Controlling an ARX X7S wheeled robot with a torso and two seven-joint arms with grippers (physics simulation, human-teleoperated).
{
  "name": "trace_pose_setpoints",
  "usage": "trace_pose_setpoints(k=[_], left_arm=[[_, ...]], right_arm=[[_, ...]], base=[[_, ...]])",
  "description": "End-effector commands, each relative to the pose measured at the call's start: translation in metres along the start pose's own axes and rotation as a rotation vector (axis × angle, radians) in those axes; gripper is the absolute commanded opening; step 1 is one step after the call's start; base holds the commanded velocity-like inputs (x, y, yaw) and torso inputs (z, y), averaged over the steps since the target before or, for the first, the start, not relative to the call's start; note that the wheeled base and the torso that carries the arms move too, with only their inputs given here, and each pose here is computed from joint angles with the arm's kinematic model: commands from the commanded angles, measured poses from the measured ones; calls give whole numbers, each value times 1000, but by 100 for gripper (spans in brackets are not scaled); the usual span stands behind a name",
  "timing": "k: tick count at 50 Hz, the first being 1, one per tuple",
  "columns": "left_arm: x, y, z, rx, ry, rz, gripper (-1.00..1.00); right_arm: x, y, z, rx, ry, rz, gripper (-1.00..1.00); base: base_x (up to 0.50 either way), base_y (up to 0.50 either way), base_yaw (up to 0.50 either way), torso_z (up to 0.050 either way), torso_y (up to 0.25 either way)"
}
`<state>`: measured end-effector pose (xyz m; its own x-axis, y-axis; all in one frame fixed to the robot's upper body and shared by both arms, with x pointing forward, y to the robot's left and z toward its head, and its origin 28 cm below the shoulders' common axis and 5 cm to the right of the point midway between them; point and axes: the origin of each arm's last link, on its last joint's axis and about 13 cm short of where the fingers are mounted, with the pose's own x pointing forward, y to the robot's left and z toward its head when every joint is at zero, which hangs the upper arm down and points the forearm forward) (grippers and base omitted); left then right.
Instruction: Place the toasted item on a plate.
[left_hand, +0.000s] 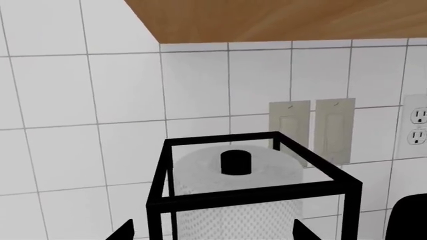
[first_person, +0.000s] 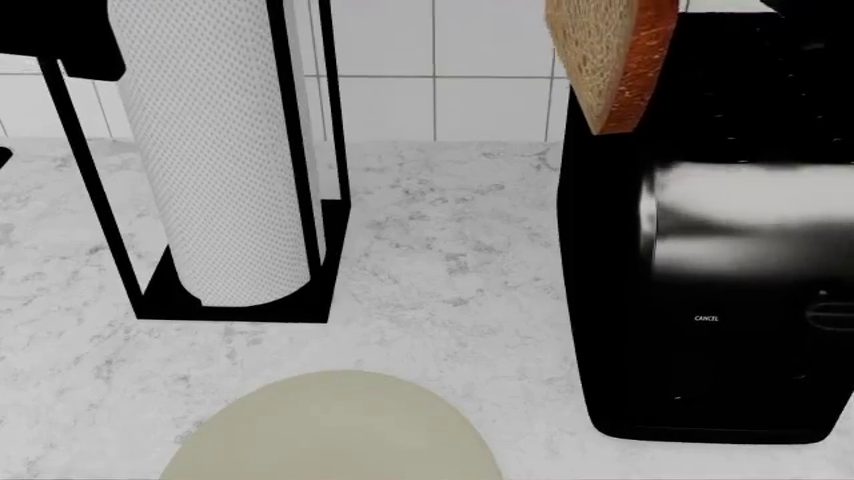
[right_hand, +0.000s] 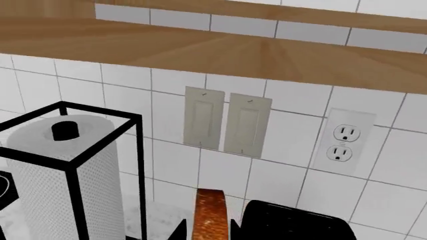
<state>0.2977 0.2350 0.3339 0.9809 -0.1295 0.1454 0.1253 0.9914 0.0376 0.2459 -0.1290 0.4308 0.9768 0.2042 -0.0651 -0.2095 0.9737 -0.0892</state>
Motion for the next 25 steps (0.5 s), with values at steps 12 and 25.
trace_pose_setpoints(k=[12,25], left_arm=[[-2,-2,0,-4,-2,-3,100],[-2,-3,-1,-8,1,12,100]], right_arm=[[-22,22,-22,135,-22,181,-100],[-39,42,-54,264,-47,278,-100]], base=[[0,0,0,0,0],[0,0,0,0,0]])
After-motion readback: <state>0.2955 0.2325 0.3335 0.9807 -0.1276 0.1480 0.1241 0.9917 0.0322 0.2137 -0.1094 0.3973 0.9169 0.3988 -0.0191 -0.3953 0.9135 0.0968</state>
